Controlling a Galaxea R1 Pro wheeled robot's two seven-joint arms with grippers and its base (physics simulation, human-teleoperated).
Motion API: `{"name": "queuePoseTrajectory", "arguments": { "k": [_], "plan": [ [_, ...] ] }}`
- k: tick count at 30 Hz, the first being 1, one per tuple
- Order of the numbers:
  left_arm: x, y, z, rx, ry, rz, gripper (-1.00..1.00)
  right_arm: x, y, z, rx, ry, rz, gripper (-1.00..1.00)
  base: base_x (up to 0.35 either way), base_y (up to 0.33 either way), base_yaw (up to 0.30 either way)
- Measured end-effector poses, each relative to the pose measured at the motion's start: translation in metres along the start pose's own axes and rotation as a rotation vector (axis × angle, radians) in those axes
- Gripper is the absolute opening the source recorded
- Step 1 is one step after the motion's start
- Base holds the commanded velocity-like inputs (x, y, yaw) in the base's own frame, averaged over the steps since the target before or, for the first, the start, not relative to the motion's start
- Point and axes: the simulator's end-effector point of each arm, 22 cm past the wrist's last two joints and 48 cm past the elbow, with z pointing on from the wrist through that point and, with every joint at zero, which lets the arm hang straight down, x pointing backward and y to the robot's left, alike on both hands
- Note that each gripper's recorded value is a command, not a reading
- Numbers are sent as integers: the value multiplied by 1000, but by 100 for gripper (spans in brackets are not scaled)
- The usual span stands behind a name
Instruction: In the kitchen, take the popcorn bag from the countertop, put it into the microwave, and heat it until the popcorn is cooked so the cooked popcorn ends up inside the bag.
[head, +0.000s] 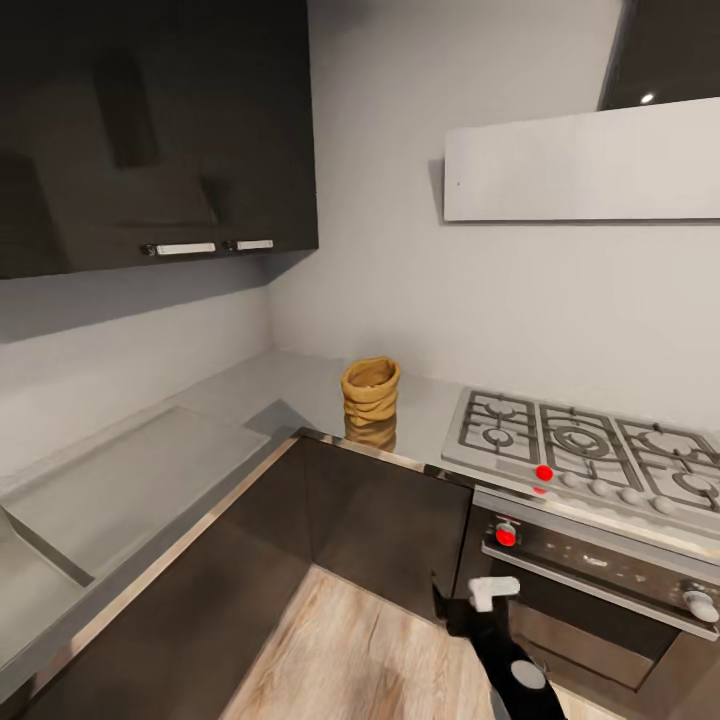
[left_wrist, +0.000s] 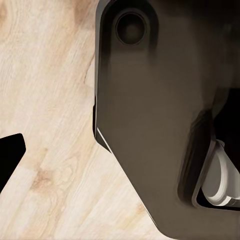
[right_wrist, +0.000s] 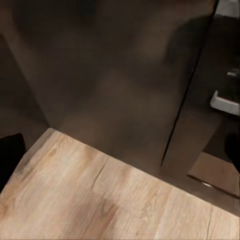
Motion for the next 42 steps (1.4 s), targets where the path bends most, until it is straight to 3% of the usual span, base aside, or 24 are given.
{"name": "queuePoseTrajectory", "arguments": {
  "k": [2,6,10,13,18,22,24,27,31,37,42],
  "plan": [
    [0,0,0,0,0,0,100,-49,5,-8,-12,-52,3,100,0,0,0],
    [0,-1,0,1,0,0,100,-106,7,-18,-14,-72,-3,100,0,0,0],
    [0,-1,0,1,0,0,100,-159,-11,-12,63,-103,-12,100,0,0,0],
    [0,-1,0,2,1,0,100,-232,-33,-8,160,-172,-17,100,0,0,0],
    [1,-2,0,3,2,0,100,-366,-45,-18,215,-145,-70,100,0,0,0],
    [1,-2,0,3,3,0,100,-428,-64,-14,252,-135,-50,100,0,0,0],
    [1,-2,0,3,3,0,100,-437,-84,0,276,-79,-10,100,0,0,0],
    [1,-2,0,3,3,0,100,-427,-118,33,314,90,34,100,0,0,0],
    [1,-2,0,3,3,0,100,-414,-145,46,345,231,49,100,0,0,0],
    [1,-2,0,3,3,0,100,-397,-154,49,351,310,60,100,0,0,0],
    [1,-2,0,3,4,0,100,-326,-156,58,360,504,66,100,0,0,0]
  ]
}}
